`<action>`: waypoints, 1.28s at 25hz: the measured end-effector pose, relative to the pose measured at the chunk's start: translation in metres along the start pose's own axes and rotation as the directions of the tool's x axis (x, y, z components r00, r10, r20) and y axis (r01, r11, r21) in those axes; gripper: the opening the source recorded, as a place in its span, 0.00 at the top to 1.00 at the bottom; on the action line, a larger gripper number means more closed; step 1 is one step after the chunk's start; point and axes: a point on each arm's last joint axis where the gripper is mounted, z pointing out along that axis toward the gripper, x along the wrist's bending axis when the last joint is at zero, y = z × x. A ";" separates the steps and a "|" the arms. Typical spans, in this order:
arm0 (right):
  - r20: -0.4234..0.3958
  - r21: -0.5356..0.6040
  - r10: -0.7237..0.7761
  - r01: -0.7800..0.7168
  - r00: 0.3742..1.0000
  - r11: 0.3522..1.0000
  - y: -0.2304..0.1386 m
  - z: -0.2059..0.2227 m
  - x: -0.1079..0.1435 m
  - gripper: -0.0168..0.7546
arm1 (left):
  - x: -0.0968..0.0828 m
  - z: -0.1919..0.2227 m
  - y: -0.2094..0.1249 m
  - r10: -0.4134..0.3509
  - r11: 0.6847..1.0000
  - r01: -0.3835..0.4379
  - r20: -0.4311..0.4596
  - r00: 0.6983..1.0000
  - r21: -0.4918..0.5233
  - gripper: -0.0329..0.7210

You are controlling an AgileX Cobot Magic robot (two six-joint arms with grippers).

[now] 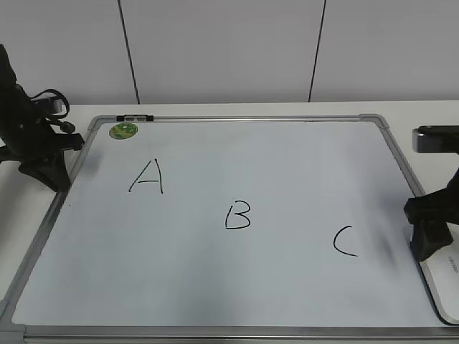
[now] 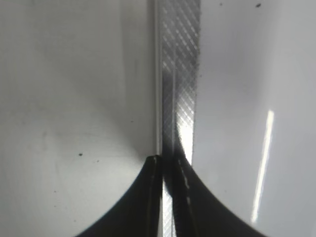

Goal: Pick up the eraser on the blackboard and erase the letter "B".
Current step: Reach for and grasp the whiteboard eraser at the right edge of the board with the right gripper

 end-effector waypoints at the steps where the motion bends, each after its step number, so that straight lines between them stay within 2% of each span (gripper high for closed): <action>1: 0.026 0.004 0.008 -0.008 1.000 1.000 0.001 0.003 0.003 0.18 | 0.000 0.000 0.000 0.000 1.000 0.000 0.000 1.000 0.000 0.91; 3: 0.064 0.004 0.017 -0.018 0.998 1.000 0.002 0.007 0.004 0.18 | 0.000 0.000 0.000 0.000 1.000 0.000 0.000 1.000 0.000 0.91; 7: 0.086 -0.002 0.036 -0.036 0.996 0.999 0.005 0.012 0.003 0.18 | 0.000 0.000 0.000 0.000 1.000 0.000 0.000 1.000 0.000 0.90; 11: 0.089 0.013 0.049 -0.051 0.995 0.999 0.007 0.019 0.003 0.18 | 0.000 0.000 0.000 -0.001 1.000 0.001 0.002 1.000 0.000 0.90; 19: 0.079 0.025 0.123 -0.125 0.989 0.992 0.012 0.028 -0.013 0.18 | 0.000 0.000 0.000 -0.003 1.000 0.003 0.005 1.000 0.000 0.90; 32: 0.063 0.042 0.094 -0.097 0.994 0.994 0.014 0.034 -0.015 0.18 | -0.001 0.000 0.000 -0.004 1.000 0.004 0.007 1.000 -0.001 0.90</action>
